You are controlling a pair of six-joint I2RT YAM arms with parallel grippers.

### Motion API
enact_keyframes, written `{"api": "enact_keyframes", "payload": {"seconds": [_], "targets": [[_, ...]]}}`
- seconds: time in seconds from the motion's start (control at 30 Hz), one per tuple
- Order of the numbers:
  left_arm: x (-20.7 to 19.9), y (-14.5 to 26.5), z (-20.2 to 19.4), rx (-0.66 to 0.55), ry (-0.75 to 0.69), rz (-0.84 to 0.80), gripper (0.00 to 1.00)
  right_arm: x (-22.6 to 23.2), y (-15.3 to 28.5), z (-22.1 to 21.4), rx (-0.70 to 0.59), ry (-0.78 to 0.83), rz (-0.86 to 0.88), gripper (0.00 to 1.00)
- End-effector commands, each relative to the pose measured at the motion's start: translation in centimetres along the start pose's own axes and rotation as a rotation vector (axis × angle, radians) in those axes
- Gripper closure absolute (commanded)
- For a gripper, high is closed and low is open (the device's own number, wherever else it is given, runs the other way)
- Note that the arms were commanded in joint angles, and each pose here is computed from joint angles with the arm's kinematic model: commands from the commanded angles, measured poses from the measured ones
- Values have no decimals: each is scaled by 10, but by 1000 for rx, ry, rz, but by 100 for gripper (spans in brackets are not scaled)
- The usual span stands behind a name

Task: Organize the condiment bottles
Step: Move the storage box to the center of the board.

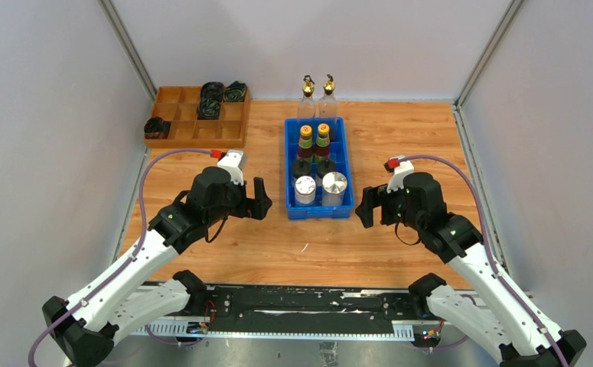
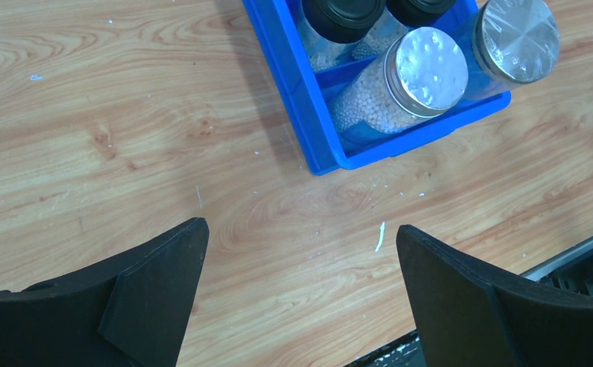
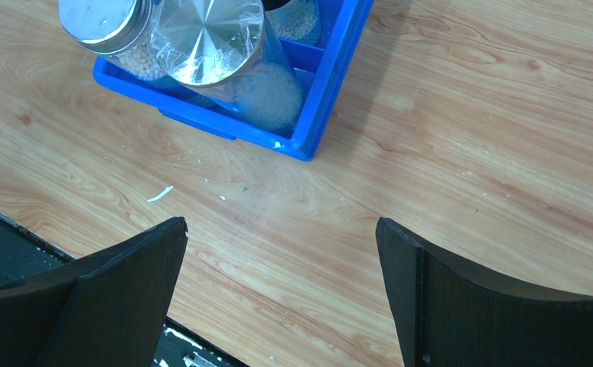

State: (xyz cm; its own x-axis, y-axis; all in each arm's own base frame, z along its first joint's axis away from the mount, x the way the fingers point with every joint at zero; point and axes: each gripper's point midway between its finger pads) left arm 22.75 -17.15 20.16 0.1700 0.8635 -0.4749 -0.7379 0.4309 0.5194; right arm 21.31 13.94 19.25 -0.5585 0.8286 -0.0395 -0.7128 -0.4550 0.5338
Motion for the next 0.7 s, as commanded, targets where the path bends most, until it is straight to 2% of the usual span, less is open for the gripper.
{"api": "enact_keyframes", "payload": {"seconds": [0.0, 0.67], "targets": [[-3, -2, -1, 2, 0, -18, 0, -3, 3, 6, -19, 21, -17, 0], [-3, -9, -9, 27, 11, -18, 0, -3, 5, 3, -15, 22, -22, 0]]}}
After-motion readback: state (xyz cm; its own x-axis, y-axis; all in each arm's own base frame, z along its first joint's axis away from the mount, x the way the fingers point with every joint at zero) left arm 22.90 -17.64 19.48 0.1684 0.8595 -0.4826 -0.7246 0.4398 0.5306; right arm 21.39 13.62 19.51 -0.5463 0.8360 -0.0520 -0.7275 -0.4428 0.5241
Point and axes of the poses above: each gripper's point midway between its finger pads, its own y axis back along the fingers, its own x axis along the line the jaws close on, z = x × y, and after that the axes turned 15 degrees about y, right-handed
